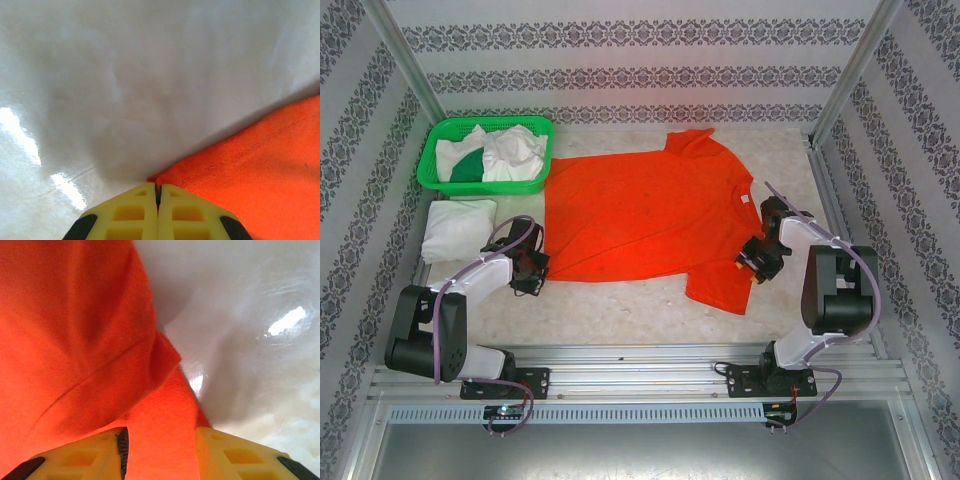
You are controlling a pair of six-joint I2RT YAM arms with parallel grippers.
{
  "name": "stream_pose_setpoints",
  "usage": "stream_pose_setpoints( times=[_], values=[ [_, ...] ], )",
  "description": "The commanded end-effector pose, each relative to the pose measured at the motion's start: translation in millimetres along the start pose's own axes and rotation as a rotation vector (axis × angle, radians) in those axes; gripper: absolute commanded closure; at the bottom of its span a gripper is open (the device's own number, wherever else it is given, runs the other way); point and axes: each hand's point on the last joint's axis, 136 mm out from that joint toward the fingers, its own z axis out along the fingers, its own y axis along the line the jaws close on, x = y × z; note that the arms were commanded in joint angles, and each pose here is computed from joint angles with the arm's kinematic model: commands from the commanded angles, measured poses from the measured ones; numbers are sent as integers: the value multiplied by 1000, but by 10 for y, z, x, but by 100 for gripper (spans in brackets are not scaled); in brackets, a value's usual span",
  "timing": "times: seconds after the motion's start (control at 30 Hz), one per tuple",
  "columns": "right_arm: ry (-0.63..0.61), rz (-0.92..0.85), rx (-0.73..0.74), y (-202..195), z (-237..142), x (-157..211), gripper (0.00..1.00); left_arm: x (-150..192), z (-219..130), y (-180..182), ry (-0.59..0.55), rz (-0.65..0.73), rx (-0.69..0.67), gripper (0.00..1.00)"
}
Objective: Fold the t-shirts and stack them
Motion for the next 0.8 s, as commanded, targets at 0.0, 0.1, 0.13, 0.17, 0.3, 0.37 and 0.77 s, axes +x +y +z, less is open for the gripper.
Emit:
stream_pose_setpoints(
  times=[0.0,0.1,0.13,0.17,0.3,0.37,0.77],
  values=[
    [21,-30,46,-29,113,-8,59,-15,3,34,-18,-29,-3,100],
    [45,-29,64,-72,190,21,68,-16,0,17,-18,-27,-2,100],
    [49,-24,70,-92,202,36,74,-17,-4,11,-17,-26,-1,100],
    [53,-17,71,-105,212,50,80,-20,-7,8,-19,-26,-1,100],
    [65,12,47,-144,217,157,100,-33,-19,-13,-25,-23,1,100],
    [62,24,41,-181,187,206,100,-31,-18,-20,-24,-20,1,100],
    [-81,72,56,-504,-425,428,100,-102,-191,-201,-56,-13,30,100]
  ],
)
